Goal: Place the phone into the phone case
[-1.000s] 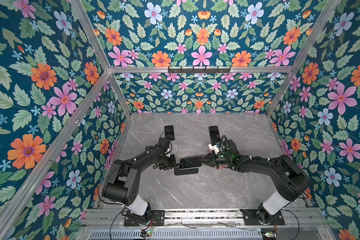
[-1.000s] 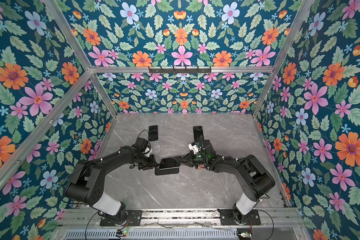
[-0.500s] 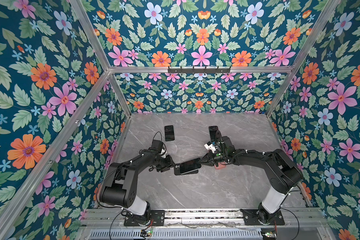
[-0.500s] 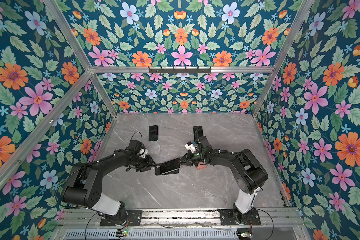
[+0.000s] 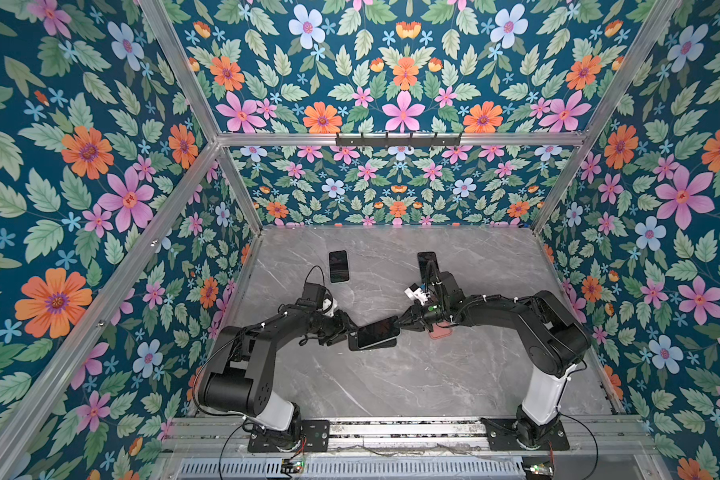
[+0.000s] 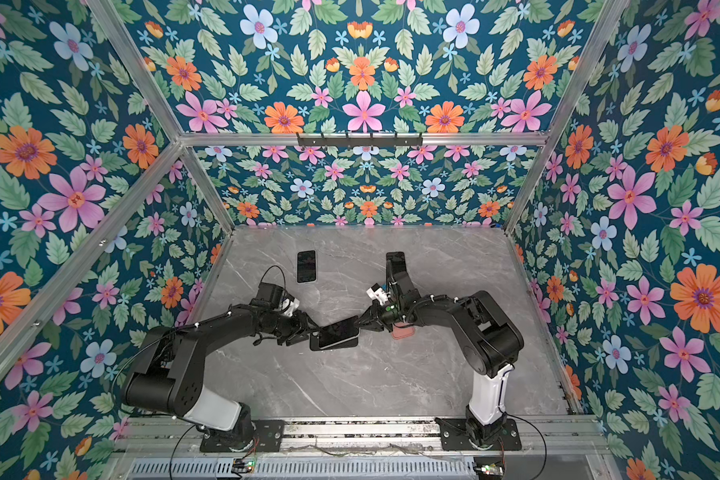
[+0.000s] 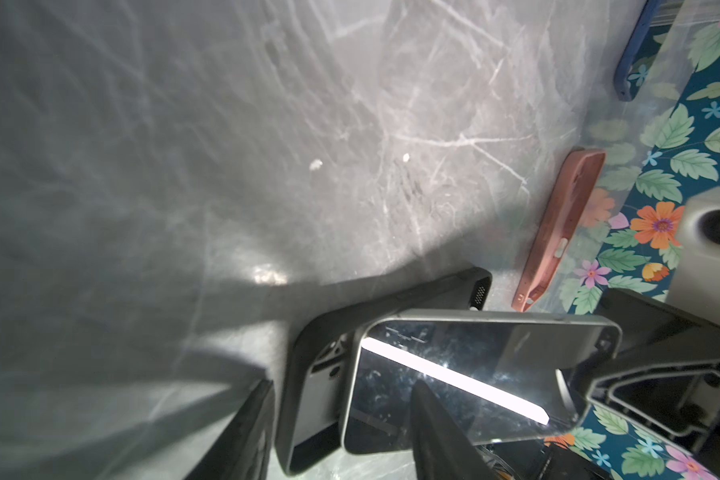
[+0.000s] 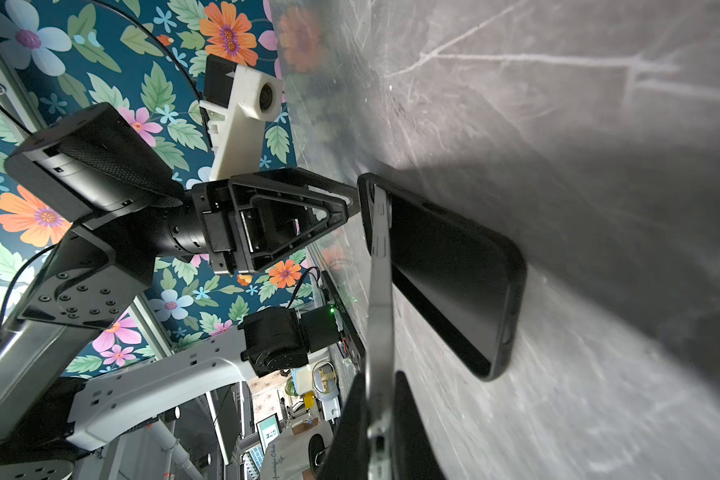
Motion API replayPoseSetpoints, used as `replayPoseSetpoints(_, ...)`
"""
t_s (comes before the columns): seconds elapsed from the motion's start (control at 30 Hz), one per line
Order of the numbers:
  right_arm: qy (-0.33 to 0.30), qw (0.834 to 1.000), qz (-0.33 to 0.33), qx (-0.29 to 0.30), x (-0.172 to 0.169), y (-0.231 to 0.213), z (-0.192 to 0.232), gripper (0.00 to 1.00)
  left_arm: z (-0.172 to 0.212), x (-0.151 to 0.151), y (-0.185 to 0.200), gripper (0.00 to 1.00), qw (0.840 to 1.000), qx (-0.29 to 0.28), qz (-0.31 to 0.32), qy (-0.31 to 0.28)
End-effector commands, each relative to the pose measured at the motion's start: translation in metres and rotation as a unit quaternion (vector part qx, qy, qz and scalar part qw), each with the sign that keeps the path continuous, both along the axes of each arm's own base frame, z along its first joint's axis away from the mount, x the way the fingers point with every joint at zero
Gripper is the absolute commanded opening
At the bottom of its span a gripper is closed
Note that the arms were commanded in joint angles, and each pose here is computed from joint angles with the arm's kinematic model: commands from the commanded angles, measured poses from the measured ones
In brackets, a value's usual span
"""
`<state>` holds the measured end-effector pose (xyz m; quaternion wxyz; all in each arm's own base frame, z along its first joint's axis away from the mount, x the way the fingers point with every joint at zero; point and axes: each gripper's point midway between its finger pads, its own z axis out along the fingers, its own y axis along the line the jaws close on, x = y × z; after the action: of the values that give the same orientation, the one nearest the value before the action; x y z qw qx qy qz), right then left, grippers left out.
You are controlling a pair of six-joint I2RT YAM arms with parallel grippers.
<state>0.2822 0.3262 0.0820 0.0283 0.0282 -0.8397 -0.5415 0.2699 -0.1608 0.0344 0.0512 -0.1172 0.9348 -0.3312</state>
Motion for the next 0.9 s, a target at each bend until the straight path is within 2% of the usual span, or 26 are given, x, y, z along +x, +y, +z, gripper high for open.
replayPoseSetpoints(0.0,-0.007,1.000,0.014,0.013,-0.001,0.003,0.003,0.00,0.002,0.002,-0.004,0.54,1.000,-0.011,-0.004,-0.006)
replayPoseSetpoints(0.87,-0.001,0.999,0.028,-0.027,0.000,0.000,-0.032,0.00,0.000,0.001,-0.007,0.54,1.000,-0.021,-0.010,-0.004)
